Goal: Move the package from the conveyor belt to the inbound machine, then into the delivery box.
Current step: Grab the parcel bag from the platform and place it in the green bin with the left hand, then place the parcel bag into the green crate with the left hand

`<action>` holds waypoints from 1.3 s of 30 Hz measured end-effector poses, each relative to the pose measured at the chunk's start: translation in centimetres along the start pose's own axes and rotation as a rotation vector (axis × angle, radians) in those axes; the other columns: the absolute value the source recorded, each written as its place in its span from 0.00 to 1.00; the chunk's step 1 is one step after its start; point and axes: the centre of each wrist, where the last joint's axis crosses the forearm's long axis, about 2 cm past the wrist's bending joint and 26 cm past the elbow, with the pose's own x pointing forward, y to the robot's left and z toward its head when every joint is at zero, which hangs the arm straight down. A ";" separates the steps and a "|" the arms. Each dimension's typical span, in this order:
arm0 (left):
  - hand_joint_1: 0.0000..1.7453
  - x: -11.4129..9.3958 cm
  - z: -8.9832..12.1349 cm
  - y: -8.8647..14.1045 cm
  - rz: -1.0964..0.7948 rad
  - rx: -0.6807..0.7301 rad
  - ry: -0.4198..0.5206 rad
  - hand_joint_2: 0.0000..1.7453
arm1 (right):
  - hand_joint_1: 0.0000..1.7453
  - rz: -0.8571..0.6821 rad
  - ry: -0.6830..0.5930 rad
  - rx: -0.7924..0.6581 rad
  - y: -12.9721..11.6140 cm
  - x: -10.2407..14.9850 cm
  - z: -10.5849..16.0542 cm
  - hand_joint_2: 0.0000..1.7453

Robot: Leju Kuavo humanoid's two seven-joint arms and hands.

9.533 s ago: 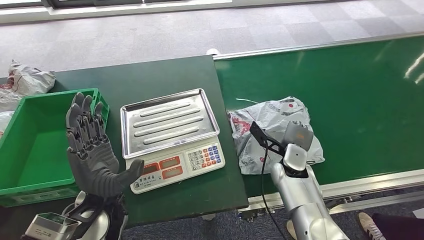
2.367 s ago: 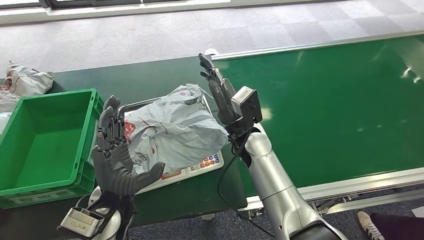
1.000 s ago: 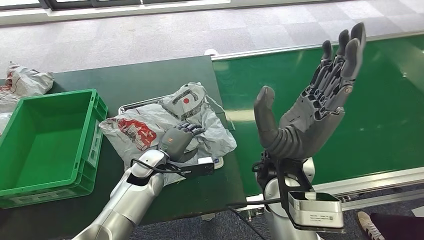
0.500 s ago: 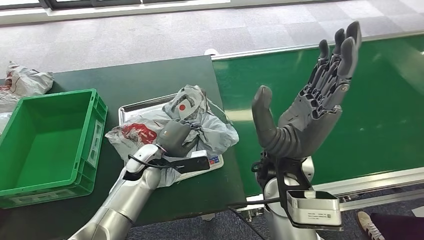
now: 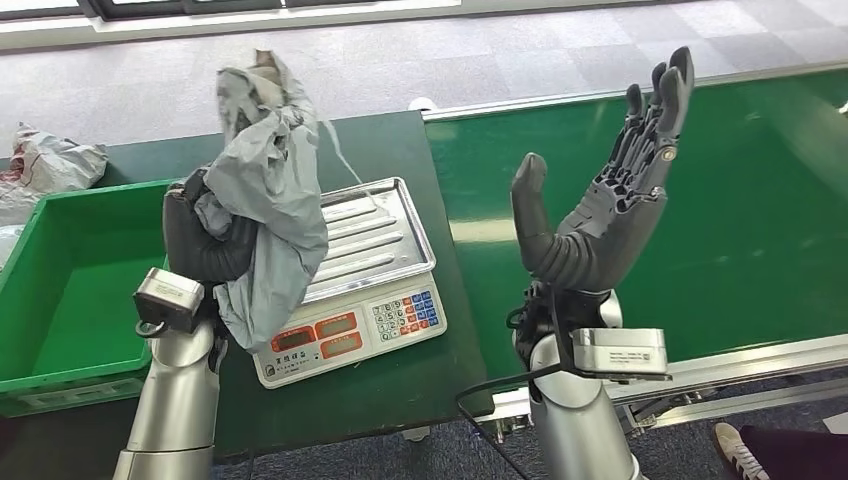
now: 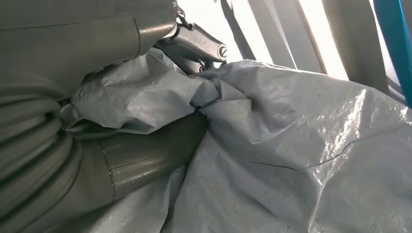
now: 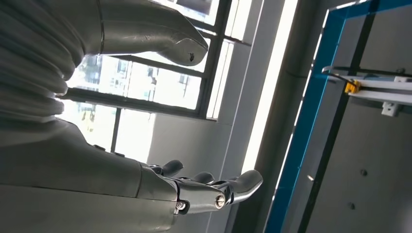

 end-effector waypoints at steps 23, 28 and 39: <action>1.00 -4.7 -4.7 6.0 -1.399 0.252 0.428 1.00 | 0.00 0.050 0.025 -0.002 -0.7 -0.2 0.7 1.00; 1.00 -9.0 -1.4 7.9 -1.576 -0.081 0.413 1.00 | 0.00 0.041 0.031 0.007 -0.8 -0.2 1.1 1.00; 0.00 -12.4 8.4 19.6 -1.456 0.035 1.216 1.00 | 0.00 0.053 0.061 0.055 -1.8 0.7 2.9 1.00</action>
